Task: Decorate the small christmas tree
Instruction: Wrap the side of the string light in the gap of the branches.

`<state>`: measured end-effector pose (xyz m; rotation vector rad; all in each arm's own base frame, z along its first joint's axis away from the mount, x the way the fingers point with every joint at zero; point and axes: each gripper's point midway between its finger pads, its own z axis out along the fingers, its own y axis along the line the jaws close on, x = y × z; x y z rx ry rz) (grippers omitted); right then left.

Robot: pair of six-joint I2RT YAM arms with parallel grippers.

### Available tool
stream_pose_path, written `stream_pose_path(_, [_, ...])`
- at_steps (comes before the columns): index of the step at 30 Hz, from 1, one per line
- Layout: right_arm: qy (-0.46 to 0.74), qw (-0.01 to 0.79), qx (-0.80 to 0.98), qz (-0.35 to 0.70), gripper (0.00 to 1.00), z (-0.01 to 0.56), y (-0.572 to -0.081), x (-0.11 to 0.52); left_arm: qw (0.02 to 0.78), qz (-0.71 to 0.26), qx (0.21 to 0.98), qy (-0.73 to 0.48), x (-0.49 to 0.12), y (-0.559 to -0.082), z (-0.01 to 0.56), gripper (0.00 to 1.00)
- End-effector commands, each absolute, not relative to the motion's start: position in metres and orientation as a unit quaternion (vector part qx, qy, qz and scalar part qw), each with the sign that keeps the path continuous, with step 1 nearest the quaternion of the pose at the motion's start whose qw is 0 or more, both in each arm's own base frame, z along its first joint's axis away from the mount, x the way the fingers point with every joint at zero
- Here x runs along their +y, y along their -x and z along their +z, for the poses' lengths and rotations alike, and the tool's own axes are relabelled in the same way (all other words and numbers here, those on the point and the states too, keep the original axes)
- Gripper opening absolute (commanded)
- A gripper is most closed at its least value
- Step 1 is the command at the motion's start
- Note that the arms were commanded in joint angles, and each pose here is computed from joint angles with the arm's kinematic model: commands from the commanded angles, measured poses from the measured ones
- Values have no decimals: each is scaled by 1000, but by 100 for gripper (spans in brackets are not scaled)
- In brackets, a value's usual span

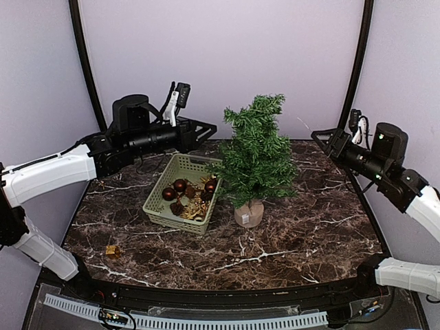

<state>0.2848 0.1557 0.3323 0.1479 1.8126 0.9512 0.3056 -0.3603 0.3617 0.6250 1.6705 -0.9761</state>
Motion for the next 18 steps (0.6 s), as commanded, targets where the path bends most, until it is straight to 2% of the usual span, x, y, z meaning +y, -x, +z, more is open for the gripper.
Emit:
stream_pose_path(1, [-56, 543, 715, 436, 63, 359, -285, 160, 535, -418, 689, -252, -352, -300, 375, 36])
stream_pose_path(7, [-61, 558, 704, 436, 63, 366, -288, 157, 516, -432, 697, -249, -354, -296, 364, 36])
stream_pose_path(12, [-60, 566, 693, 442, 50, 372, -292, 159, 493, -457, 699, -245, -359, -291, 355, 37])
stream_pose_path(15, [-56, 572, 686, 447, 48, 377, -296, 161, 468, -482, 700, -242, -365, -286, 345, 40])
stream_pose_path(18, [-56, 575, 683, 446, 40, 379, -302, 162, 454, -497, 700, -238, -369, -284, 338, 42])
